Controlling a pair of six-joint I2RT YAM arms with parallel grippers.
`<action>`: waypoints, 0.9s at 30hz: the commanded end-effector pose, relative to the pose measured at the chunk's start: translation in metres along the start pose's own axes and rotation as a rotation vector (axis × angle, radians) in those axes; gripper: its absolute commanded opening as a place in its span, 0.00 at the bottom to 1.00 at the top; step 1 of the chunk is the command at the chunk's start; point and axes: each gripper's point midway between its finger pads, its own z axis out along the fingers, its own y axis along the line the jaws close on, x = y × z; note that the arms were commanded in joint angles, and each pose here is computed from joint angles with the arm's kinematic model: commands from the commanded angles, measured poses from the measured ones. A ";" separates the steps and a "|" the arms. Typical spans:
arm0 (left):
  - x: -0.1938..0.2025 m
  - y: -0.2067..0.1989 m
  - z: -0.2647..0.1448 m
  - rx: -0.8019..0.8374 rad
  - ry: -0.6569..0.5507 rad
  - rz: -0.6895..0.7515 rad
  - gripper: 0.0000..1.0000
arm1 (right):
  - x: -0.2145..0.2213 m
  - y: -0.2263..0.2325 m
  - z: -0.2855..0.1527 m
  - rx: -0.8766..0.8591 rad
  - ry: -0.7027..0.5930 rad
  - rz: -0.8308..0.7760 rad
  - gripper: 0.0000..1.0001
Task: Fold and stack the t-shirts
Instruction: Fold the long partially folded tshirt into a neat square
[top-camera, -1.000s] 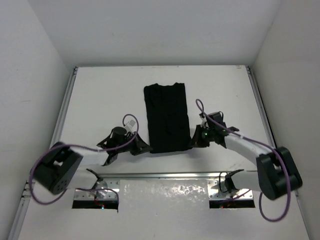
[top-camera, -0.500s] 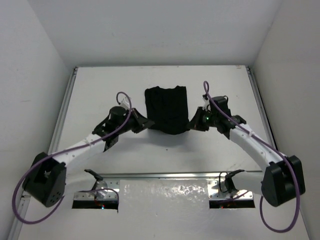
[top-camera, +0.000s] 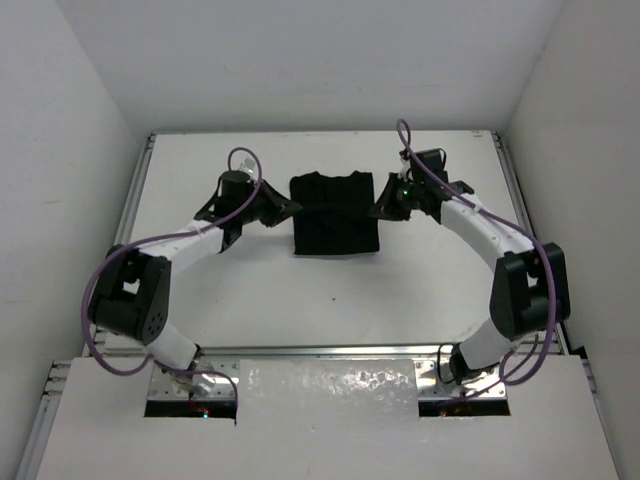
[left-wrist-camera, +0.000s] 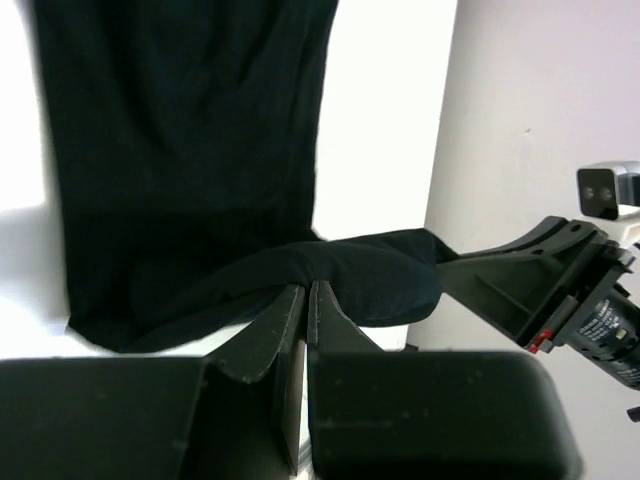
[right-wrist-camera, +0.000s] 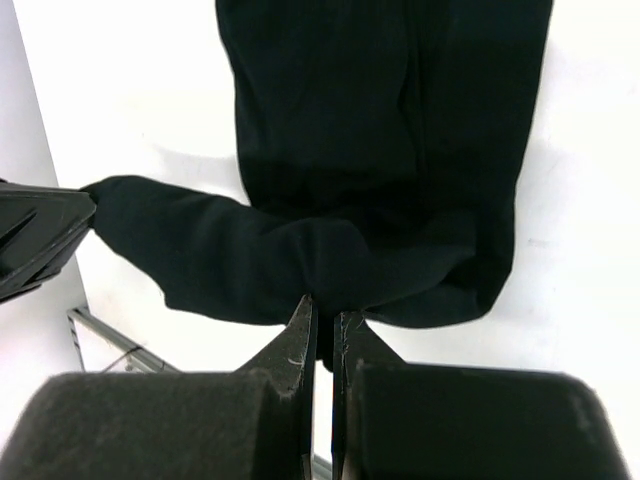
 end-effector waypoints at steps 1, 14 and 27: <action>-0.020 -0.033 0.008 0.106 -0.009 0.045 0.00 | -0.034 0.020 -0.004 -0.056 -0.045 -0.038 0.00; -0.046 -0.060 0.025 0.152 -0.030 0.051 0.00 | -0.068 0.036 0.007 -0.115 -0.020 -0.033 0.00; -0.080 -0.067 0.030 0.166 -0.071 0.032 0.00 | -0.104 0.042 0.017 -0.111 -0.041 -0.038 0.01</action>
